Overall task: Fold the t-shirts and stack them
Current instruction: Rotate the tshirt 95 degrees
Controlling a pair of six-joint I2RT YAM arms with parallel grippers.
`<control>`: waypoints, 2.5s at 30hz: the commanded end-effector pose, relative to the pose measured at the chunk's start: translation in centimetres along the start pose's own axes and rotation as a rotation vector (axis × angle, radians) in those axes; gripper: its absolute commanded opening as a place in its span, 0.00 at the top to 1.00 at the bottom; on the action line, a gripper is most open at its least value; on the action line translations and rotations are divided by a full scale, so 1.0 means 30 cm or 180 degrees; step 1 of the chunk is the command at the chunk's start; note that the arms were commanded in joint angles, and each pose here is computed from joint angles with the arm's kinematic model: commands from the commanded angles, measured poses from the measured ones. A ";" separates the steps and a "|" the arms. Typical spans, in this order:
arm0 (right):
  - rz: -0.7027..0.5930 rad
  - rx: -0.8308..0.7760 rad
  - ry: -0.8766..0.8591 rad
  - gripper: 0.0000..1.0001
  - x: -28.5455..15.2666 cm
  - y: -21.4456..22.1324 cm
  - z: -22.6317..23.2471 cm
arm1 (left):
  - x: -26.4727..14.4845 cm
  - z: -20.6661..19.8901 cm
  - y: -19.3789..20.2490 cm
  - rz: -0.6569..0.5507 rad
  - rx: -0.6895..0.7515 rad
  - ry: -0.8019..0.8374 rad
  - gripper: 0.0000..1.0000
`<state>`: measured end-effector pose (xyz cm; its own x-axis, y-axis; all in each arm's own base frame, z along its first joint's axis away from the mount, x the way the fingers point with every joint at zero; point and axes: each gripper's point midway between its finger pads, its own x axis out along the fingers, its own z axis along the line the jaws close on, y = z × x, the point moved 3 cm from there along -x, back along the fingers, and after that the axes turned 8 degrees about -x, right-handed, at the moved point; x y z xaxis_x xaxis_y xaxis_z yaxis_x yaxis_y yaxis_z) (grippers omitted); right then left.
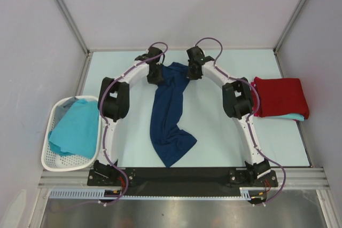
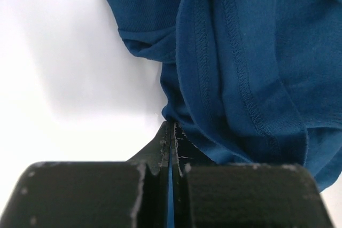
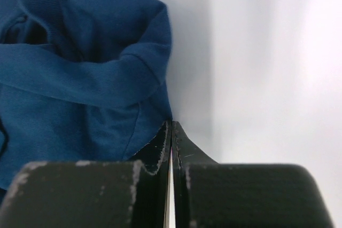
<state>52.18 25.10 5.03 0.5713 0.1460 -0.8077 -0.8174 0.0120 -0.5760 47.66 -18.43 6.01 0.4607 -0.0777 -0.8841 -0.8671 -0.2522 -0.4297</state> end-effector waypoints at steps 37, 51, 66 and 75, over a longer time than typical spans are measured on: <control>-0.0108 0.0558 0.0485 0.68 -0.041 -0.144 -0.374 | 0.004 -0.054 -0.261 -0.0166 -0.0276 0.0566 0.74; -0.0452 -0.0009 0.0601 0.24 -0.641 0.158 -0.080 | -0.586 -0.047 0.106 -0.0777 0.0039 0.0732 0.43; 0.0199 -0.0057 0.0618 0.43 -0.707 0.763 -0.096 | -0.600 0.155 0.533 -0.0544 0.0278 0.0618 0.55; 0.0250 -0.0193 0.0412 0.42 -0.793 0.870 0.006 | -0.648 0.127 0.620 -0.0534 0.0411 0.0722 0.54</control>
<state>18.25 21.63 8.25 0.4893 0.0130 -0.8720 -0.8666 -0.1051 -0.4878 22.60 -17.51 14.03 0.5979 -0.2584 -0.7588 -0.8003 -0.1398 -0.5830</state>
